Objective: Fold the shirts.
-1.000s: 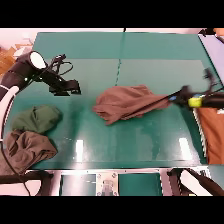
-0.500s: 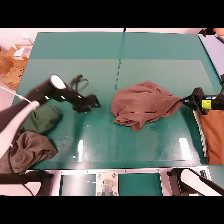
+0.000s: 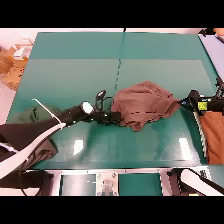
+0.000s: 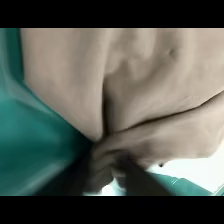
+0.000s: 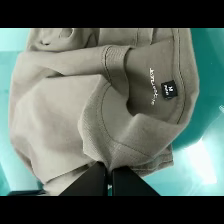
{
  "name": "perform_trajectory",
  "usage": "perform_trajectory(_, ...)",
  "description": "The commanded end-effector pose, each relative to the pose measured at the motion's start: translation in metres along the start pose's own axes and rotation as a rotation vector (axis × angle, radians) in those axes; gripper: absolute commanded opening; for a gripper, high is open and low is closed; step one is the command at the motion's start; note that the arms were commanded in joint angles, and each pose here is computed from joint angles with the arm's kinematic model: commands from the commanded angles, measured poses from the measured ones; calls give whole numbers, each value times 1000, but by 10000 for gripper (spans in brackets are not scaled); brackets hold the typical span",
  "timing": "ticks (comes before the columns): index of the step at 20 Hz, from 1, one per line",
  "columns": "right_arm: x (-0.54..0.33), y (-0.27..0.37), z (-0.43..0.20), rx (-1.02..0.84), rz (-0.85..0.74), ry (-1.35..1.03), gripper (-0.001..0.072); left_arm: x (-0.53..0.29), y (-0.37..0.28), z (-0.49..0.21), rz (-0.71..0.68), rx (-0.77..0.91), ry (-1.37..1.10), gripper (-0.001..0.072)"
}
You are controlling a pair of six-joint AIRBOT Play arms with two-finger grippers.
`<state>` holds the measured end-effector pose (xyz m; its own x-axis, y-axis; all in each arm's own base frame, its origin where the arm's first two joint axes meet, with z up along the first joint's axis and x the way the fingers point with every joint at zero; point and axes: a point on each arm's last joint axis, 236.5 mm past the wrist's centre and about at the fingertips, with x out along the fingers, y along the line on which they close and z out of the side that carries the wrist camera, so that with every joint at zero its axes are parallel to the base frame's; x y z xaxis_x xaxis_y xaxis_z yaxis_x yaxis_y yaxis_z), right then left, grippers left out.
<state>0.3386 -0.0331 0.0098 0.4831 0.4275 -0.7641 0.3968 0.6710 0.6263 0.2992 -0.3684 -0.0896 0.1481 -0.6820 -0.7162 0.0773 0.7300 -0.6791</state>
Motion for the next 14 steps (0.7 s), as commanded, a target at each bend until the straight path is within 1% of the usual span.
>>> perform_trajectory(1, 0, 6, 2, 8, 27, -7, 22, 2, -13, 5, -17, 67, -31, 22)
perform_trajectory(3, -5, 26, 7, -7, 98, -20, 22, -20, -41, 32, -67, 147, -91, 21)
perform_trajectory(5, -28, 77, 19, -59, 257, -57, 22, -77, -83, 81, -117, 268, -227, 20)
perform_trajectory(7, -84, 151, 40, -181, 442, -173, 22, -174, -134, 129, -131, 462, -406, 21)
perform_trajectory(9, -167, 229, 50, -349, 591, -350, 22, -290, -187, 153, -116, 646, -608, 20)
perform_trajectory(11, -253, 294, 36, -550, 661, -544, 22, -398, -242, 144, -120, 799, -787, 20)
perform_trajectory(14, -364, 357, -9, -788, 669, -859, 22, -521, -307, 95, -137, 992, -985, 21)
